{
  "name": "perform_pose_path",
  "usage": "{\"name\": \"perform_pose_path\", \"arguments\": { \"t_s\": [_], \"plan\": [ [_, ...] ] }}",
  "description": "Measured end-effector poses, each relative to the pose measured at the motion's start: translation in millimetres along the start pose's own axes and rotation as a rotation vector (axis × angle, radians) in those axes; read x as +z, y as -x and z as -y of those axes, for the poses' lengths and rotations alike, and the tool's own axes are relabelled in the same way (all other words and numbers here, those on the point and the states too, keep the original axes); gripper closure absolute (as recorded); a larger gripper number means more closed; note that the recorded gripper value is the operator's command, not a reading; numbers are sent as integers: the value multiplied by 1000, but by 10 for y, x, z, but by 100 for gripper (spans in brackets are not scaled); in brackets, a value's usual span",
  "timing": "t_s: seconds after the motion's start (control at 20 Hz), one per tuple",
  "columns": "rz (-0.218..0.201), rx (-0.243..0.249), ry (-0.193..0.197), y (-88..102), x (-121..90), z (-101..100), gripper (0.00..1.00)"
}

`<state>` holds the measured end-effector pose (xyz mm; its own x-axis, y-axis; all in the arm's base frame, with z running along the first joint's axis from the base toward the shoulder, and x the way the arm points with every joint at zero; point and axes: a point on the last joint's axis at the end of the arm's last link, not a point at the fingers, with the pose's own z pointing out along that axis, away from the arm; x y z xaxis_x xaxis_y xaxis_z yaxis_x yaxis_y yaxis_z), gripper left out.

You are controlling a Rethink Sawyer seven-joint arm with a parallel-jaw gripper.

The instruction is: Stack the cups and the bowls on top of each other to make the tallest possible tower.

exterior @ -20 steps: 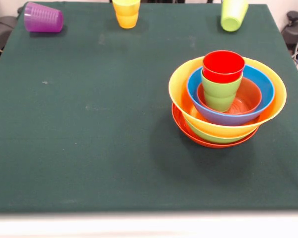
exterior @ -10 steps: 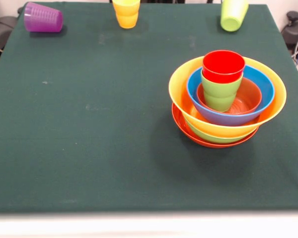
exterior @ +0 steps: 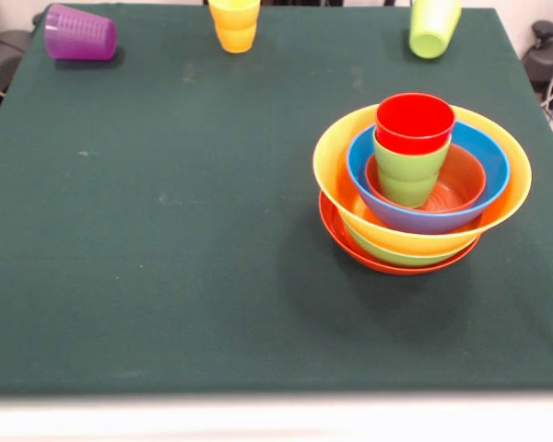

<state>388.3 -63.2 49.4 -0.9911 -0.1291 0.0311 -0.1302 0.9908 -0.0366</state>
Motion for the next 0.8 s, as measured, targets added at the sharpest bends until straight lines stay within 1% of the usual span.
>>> {"name": "perform_pose_path", "arguments": {
  "t_s": [0.25,0.45,0.6,0.65,0.8],
  "plan": [
    [-14,0,1,-45,30,-20,0],
    [-39,11,5,-149,97,-18,0],
    [-40,13,6,-178,121,-26,0],
    [-32,8,7,-199,154,-64,100],
    [-30,5,7,-206,165,-81,100]
  ]
}}
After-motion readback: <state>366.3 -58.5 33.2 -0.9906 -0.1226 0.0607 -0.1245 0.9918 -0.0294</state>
